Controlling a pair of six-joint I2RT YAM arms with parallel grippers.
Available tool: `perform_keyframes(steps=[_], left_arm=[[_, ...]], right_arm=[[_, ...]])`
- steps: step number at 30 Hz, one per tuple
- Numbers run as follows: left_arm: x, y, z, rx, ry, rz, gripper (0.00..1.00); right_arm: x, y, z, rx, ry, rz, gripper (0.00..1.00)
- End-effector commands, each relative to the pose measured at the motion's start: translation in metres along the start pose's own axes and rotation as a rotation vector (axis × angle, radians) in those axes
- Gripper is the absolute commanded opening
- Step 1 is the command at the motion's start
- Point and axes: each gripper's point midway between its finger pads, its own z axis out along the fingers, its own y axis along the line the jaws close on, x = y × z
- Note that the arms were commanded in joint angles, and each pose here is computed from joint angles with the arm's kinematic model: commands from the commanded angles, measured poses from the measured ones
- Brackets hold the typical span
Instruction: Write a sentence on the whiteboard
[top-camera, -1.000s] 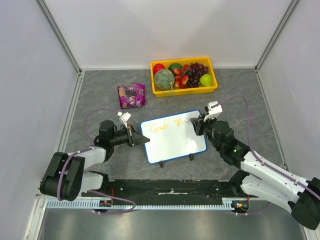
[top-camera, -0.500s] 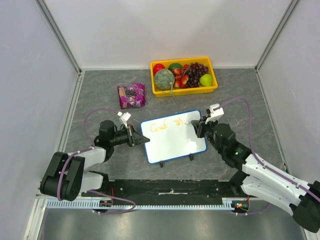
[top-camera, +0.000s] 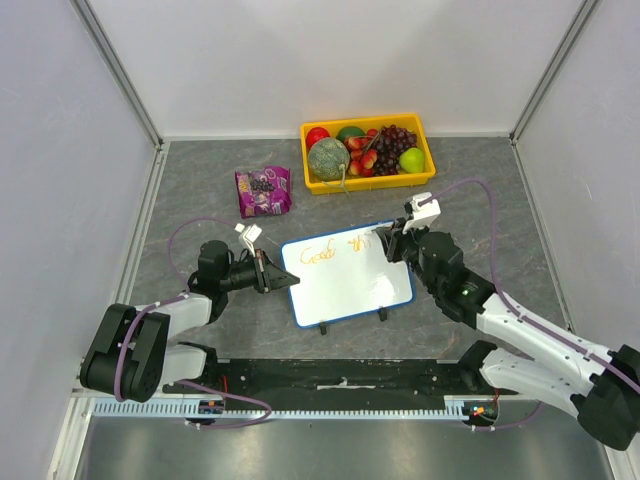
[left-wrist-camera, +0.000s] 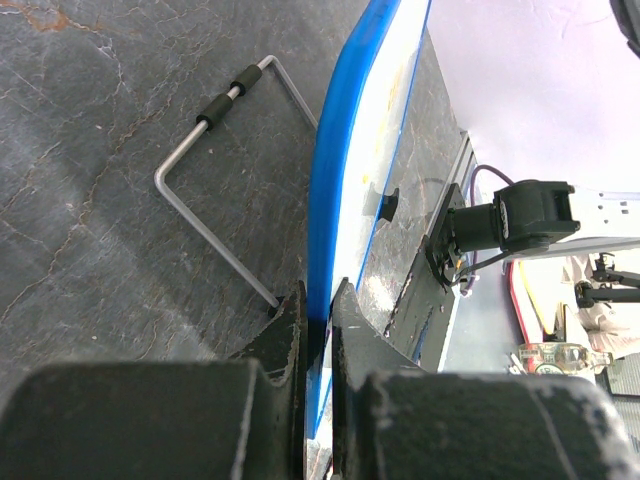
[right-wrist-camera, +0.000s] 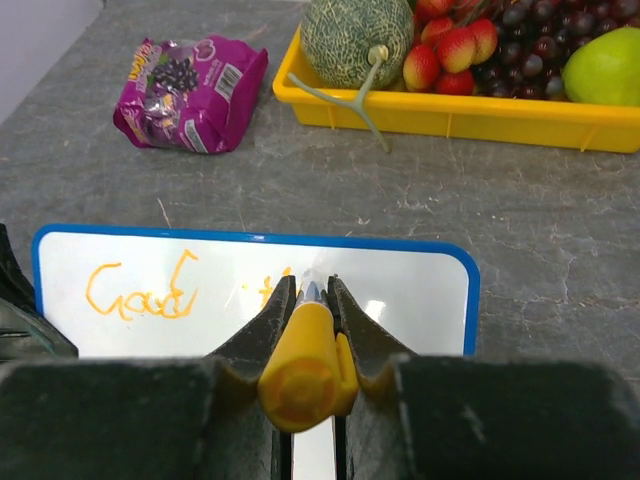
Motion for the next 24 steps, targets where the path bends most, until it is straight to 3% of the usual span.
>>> perform_keyframes(steps=[1,10,19,24], left_arm=[[-0.002,0.039,-0.001,-0.183,-0.045,-0.03,0.02],[-0.002,0.04,-0.001,-0.186,-0.043,-0.032,0.02],[-0.001,0.04,0.0,-0.187,-0.041,-0.035,0.02],[-0.001,0.04,-0.001,-0.187,-0.041,-0.034,0.02]], right_arm=[[-0.003,-0.006,0.005,0.034,-0.023,-0.007,0.0],[0.027,-0.019,0.005,0.082,0.04,-0.035,0.0],[-0.012,-0.02,-0.016,0.076,-0.079,0.02,0.0],[-0.011,-0.025,-0.019,0.094,-0.073,-0.004,0.0]])
